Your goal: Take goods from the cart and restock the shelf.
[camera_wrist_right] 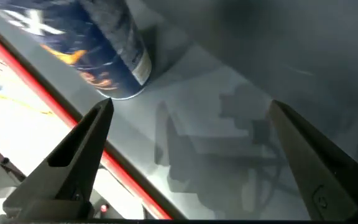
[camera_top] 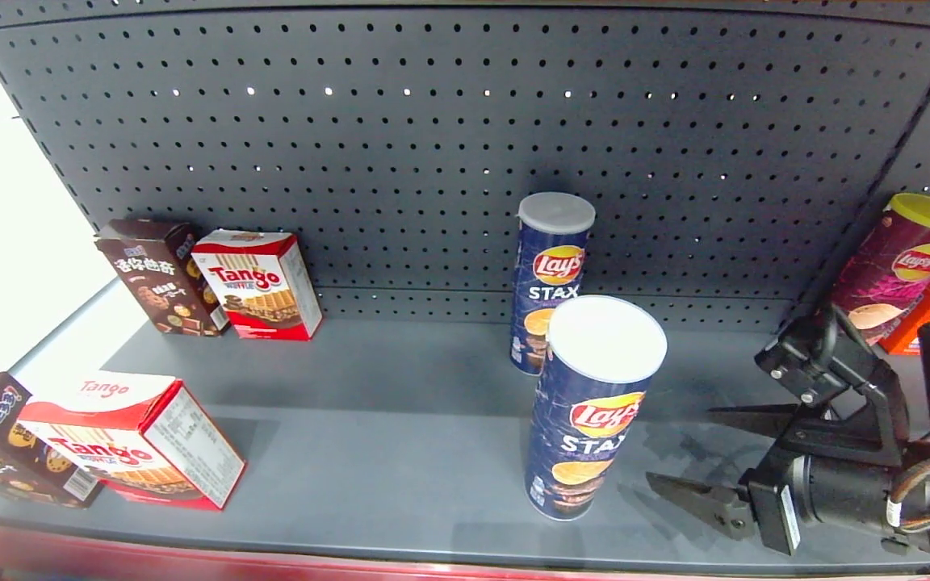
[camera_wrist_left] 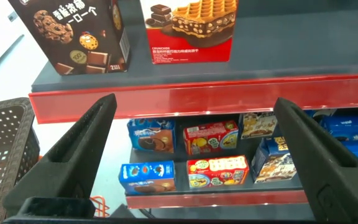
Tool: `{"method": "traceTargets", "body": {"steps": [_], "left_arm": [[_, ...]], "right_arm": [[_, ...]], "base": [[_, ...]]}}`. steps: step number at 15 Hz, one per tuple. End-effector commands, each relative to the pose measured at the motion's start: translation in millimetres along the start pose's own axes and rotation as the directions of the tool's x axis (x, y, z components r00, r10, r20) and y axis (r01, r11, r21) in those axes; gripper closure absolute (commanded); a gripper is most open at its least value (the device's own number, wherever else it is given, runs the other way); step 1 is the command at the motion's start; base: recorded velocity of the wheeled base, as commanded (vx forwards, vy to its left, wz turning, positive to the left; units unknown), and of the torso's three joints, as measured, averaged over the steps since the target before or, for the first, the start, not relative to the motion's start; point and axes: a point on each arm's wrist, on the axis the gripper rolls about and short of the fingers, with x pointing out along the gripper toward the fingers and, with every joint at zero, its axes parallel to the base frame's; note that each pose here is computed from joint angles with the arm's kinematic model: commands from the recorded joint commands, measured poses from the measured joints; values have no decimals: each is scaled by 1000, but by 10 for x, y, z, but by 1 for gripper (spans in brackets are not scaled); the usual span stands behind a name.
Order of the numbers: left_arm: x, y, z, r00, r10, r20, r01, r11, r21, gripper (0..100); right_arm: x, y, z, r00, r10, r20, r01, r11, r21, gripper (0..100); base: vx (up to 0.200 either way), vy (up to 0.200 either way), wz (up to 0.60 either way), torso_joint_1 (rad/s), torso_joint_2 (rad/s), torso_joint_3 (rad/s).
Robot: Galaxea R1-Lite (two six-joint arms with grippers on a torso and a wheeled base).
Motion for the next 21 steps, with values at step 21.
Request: {"method": "traceTargets", "body": {"steps": [21], "left_arm": [[3, 0, 1, 1000, 0, -3, 0, 1000, 0, 0]], "right_arm": [[446, 40, 102, 998, 12, -69, -13, 1000, -14, 0]], "base": [[0, 0, 0, 0, 0, 0]]}}
